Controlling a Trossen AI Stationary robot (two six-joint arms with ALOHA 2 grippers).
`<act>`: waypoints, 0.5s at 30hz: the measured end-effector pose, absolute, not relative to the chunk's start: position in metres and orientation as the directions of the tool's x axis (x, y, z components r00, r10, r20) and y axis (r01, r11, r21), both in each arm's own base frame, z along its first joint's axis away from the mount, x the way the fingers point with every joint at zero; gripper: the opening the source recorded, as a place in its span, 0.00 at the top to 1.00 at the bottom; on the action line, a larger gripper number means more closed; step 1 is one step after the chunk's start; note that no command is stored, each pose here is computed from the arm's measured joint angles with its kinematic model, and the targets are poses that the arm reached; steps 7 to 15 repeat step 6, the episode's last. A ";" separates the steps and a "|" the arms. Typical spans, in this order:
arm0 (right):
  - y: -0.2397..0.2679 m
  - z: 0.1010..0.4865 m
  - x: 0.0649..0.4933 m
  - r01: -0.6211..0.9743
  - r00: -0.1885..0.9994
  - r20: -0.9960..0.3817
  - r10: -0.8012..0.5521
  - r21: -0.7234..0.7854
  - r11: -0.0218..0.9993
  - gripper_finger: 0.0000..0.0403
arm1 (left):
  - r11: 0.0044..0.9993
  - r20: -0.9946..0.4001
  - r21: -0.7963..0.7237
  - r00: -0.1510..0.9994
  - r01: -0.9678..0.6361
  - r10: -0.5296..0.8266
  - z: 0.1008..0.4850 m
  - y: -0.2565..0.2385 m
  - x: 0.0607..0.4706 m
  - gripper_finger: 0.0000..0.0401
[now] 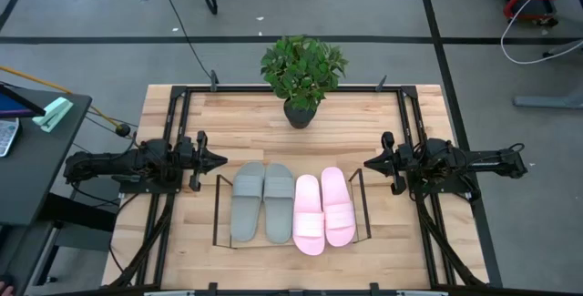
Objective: Pick and place slides into the shelf
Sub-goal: Return to Home Position
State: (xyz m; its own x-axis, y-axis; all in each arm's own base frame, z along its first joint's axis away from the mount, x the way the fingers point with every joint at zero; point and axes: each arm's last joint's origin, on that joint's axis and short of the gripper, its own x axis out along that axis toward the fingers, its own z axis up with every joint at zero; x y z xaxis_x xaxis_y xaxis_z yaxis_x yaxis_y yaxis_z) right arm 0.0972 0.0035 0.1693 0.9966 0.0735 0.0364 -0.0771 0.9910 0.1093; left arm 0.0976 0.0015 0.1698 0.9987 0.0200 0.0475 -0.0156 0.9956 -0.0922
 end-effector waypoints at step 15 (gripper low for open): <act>0.003 0.169 0.097 -0.077 0.997 0.036 0.073 0.109 0.991 0.93 | 0.996 0.047 -0.093 0.999 -0.016 0.020 0.170 0.002 0.098 0.93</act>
